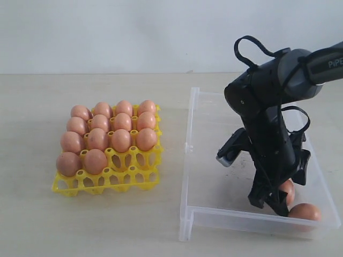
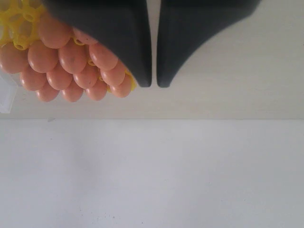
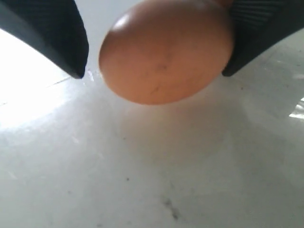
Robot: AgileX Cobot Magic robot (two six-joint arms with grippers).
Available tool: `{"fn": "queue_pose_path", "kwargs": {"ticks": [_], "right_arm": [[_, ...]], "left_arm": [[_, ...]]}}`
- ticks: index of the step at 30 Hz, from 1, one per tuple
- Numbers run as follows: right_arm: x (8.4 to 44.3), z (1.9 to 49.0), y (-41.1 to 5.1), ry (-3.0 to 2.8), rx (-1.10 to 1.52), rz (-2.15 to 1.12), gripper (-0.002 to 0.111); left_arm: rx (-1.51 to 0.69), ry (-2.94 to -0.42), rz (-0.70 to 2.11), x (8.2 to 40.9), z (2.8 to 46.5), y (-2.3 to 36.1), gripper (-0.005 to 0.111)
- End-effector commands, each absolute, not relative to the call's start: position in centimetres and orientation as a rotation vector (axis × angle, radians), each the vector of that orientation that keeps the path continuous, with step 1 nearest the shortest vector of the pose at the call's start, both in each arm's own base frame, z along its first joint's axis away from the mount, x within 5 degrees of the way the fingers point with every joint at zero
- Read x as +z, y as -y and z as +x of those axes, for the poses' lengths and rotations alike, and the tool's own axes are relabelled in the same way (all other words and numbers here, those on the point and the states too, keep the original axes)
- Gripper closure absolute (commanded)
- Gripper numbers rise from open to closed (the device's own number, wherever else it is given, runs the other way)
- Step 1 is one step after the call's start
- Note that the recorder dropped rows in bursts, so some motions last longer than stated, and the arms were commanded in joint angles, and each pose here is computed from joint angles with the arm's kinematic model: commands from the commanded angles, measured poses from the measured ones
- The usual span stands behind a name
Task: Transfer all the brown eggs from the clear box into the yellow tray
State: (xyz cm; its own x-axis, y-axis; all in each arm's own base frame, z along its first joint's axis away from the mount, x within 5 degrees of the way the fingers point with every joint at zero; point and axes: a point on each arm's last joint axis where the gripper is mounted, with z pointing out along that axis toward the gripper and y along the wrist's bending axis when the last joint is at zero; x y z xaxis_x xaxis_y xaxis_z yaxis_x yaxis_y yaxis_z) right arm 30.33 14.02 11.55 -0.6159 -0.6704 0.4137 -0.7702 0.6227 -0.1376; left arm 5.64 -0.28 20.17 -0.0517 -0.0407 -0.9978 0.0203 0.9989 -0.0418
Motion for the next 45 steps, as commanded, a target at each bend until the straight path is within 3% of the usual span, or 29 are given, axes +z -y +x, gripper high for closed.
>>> {"fn": "queue_pose_path", "kwargs": {"ticks": [1, 16, 21, 28, 45], "right_arm": [[9.8, 30.6, -14.2, 2.621, 0.414, 1.085, 0.038], [9.3, 30.3, -16.9, 2.828, 0.027, 0.873, 0.038], [9.1, 31.2, -17.2, 2.959, 0.013, 0.78, 0.04], [9.1, 32.0, -17.7, 3.06, -0.038, 0.781, 0.057], [9.3, 30.5, -16.1, 2.732, 0.119, 1.08, 0.057]], "left_arm": [[-0.049, -1.608, -0.024, 20.2, 5.6, 0.2, 0.103], [-0.049, -1.608, -0.024, 20.2, 5.6, 0.2, 0.103], [-0.049, -1.608, -0.024, 20.2, 5.6, 0.2, 0.103], [-0.049, -1.608, -0.024, 20.2, 5.6, 0.2, 0.103], [-0.049, -1.608, -0.024, 20.2, 5.6, 0.2, 0.103]]}}
